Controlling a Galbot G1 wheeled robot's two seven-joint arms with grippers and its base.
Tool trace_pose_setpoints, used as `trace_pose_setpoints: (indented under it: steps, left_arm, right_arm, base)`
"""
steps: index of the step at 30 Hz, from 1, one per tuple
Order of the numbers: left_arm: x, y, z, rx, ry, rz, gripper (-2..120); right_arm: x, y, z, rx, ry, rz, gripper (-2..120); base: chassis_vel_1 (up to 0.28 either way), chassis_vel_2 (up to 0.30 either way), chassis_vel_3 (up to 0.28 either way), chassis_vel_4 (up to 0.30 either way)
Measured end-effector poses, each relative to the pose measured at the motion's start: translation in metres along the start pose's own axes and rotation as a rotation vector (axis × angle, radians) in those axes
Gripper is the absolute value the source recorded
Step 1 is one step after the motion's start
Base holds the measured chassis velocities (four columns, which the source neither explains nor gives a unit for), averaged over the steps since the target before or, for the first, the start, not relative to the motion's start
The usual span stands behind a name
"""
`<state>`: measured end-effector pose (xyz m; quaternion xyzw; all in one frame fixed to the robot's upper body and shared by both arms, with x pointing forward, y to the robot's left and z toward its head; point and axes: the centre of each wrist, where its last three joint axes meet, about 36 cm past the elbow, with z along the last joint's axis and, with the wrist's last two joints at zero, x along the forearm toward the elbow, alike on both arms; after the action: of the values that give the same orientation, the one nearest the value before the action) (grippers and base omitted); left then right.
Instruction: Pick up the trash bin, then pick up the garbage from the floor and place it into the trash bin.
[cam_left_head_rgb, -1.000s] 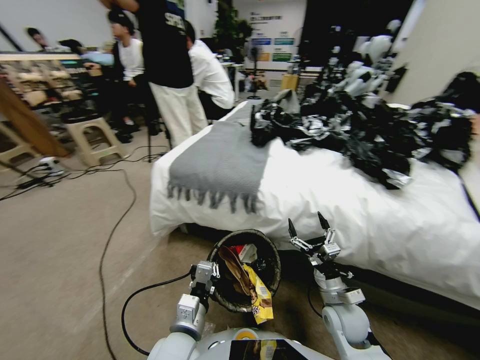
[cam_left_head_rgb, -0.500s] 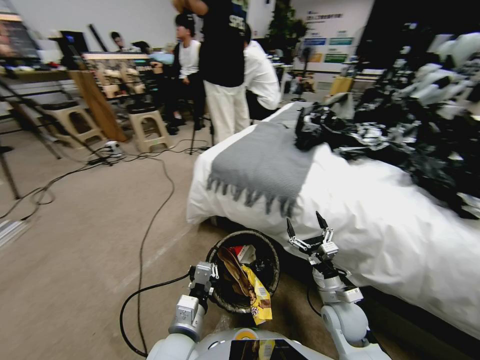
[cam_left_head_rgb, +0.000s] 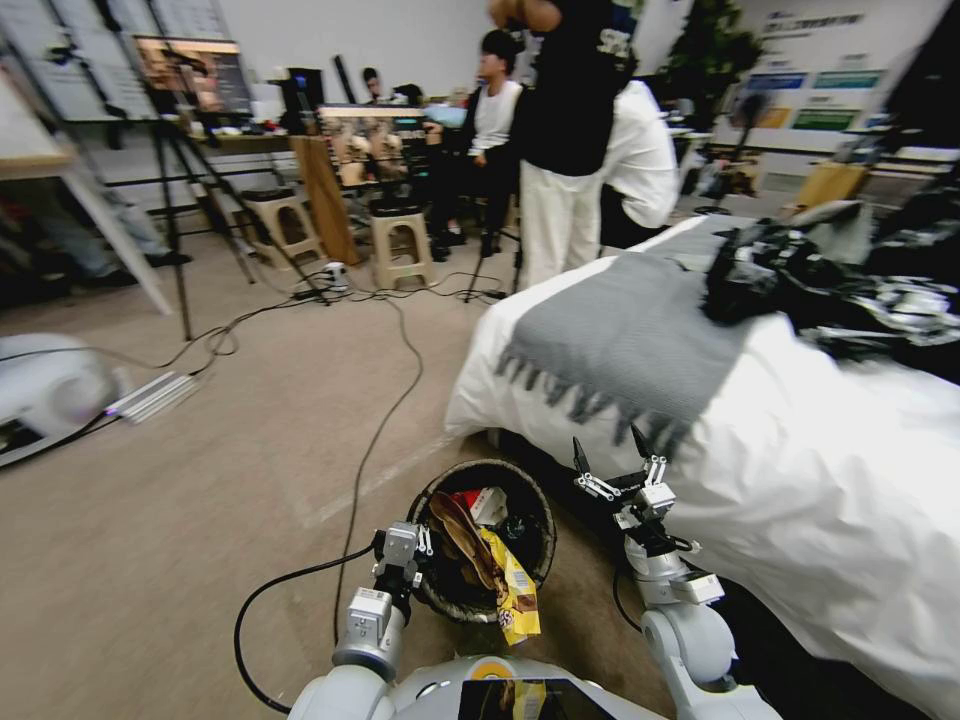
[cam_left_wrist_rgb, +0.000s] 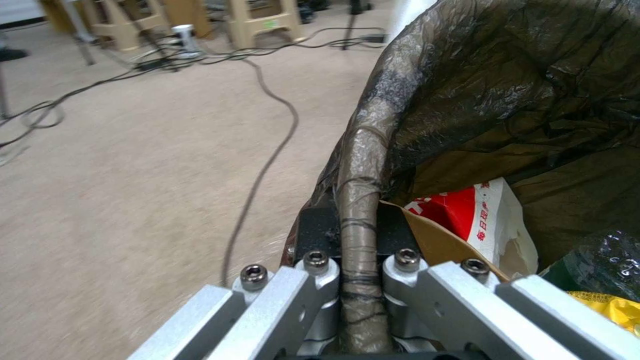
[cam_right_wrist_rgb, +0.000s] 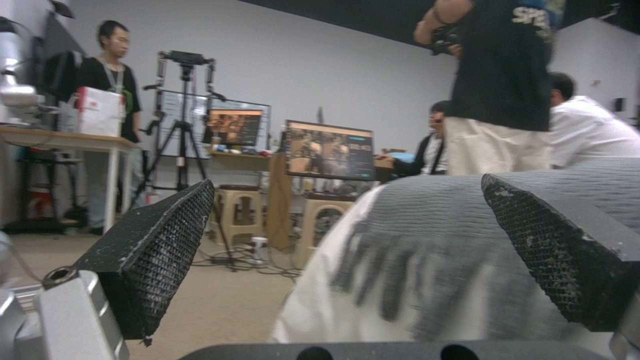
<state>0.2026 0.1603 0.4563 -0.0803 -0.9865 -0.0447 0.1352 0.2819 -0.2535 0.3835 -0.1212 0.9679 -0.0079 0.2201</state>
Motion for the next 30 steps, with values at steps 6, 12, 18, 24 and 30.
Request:
trace_pose_setpoints:
  steps: [6, 12, 18, 24, 30]
  left_arm:
    - [-0.0003, -0.0002, -0.0008, 0.003, -0.003, 0.001, 0]
    - [-0.0007, -0.0005, -0.0012, 0.005, -0.005, 0.001, 0]
    - [-0.0007, -0.0007, -0.0011, 0.005, -0.004, 0.001, 0]
    - [-0.0009, -0.0007, -0.001, 0.003, -0.006, 0.0, 0]
    - [-0.0014, -0.0033, 0.0002, 0.009, -0.012, 0.012, 0]
  right_arm:
    - [-0.0002, -0.0002, -0.0011, 0.002, -0.002, 0.0, 100]
    - [0.0015, -0.0008, -0.0012, 0.004, 0.001, 0.0, 100]
    - [0.0016, -0.0003, -0.0011, 0.008, 0.002, -0.005, 100]
    - [0.0017, 0.0005, -0.0009, 0.01, 0.004, -0.009, 100]
    - [0.003, 0.0007, -0.0009, 0.012, 0.005, -0.01, 100]
  base:
    - [0.133, 0.133, 0.126, 0.126]
    - [0.129, 0.117, 0.124, 0.117]
    - [0.116, 0.12, 0.128, 0.117]
    - [0.099, 0.095, 0.134, 0.126]
    - [0.081, 0.086, 0.118, 0.106]
